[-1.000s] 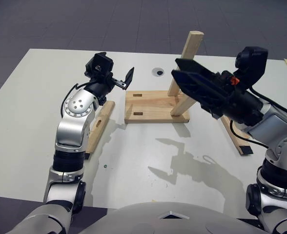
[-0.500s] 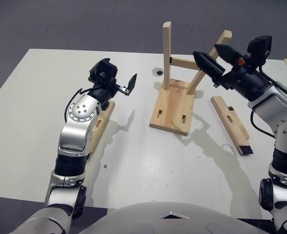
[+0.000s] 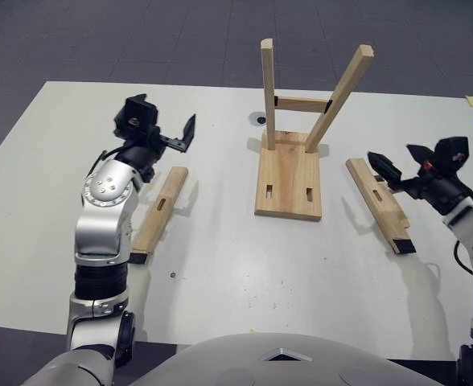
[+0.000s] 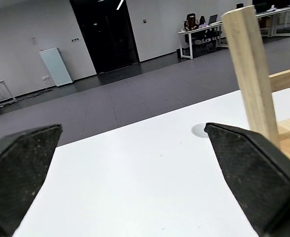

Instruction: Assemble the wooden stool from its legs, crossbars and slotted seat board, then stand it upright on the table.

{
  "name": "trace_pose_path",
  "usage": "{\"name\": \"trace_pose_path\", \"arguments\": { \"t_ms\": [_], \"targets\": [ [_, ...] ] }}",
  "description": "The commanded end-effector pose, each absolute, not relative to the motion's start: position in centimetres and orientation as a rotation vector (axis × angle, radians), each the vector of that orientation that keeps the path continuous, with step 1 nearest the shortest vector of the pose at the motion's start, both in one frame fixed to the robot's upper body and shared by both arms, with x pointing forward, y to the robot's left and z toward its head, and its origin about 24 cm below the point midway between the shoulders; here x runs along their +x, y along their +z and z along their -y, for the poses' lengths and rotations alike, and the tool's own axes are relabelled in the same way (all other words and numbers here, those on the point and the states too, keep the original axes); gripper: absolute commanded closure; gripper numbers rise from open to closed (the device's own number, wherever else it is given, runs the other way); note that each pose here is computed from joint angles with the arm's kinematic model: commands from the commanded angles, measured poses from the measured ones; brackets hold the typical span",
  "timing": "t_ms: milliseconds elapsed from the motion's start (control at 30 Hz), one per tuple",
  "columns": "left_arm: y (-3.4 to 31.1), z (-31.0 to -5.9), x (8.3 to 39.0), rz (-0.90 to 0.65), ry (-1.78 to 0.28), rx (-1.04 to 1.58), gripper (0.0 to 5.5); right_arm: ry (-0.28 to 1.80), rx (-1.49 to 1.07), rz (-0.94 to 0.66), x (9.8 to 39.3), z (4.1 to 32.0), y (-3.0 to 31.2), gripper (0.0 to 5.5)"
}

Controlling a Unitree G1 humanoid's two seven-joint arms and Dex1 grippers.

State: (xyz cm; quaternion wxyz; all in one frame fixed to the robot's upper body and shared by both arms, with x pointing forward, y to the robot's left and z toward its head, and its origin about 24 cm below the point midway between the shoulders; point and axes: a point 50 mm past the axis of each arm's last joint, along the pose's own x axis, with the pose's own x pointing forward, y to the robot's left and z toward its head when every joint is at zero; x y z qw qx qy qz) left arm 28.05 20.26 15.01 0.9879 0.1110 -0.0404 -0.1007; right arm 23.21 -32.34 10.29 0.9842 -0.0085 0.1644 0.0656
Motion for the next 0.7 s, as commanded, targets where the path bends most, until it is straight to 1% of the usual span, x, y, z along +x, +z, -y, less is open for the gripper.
{"name": "trace_pose_path", "arguments": {
  "t_ms": [33, 100, 167, 267, 333, 433, 500, 600, 700],
  "targets": [
    [13.6, -20.9, 26.6, -0.022, -0.241, 0.271, 0.1, 0.161, -0.064, -0.395, 22.4, 33.3, 9.7, 0.11],
    [12.4, -20.5, 25.8, -0.092, -0.315, 0.292, 0.1, 0.267, -0.03, -0.332, 22.6, 31.7, 10.4, 0.11],
    [11.3, -20.5, 25.0, -0.168, -0.362, 0.294, 0.1, 0.299, -0.009, -0.275, 23.0, 30.9, 11.0, 0.11],
    [9.0, -21.2, 23.2, -0.319, -0.432, 0.332, 0.1, 0.222, -0.048, -0.275, 23.3, 31.4, 10.6, 0.11],
    [8.3, -21.5, 22.6, -0.363, -0.447, 0.345, 0.1, 0.131, -0.081, -0.291, 23.0, 32.8, 10.1, 0.11],
    [8.4, -21.7, 22.7, -0.349, -0.426, 0.327, 0.1, 0.02, -0.146, -0.328, 22.9, 34.5, 9.5, 0.11],
    [9.1, -21.6, 23.3, -0.294, -0.386, 0.307, 0.1, -0.009, -0.192, -0.372, 22.7, 35.2, 9.0, 0.11],
    [9.8, -21.6, 24.2, -0.23, -0.328, 0.28, 0.1, 0.006, -0.246, -0.436, 22.4, 35.3, 8.2, 0.11],
    [9.8, -21.9, 24.4, -0.223, -0.297, 0.28, 0.1, 0.086, -0.246, -0.491, 22.1, 34.6, 7.5, 0.11]
  ]
}}
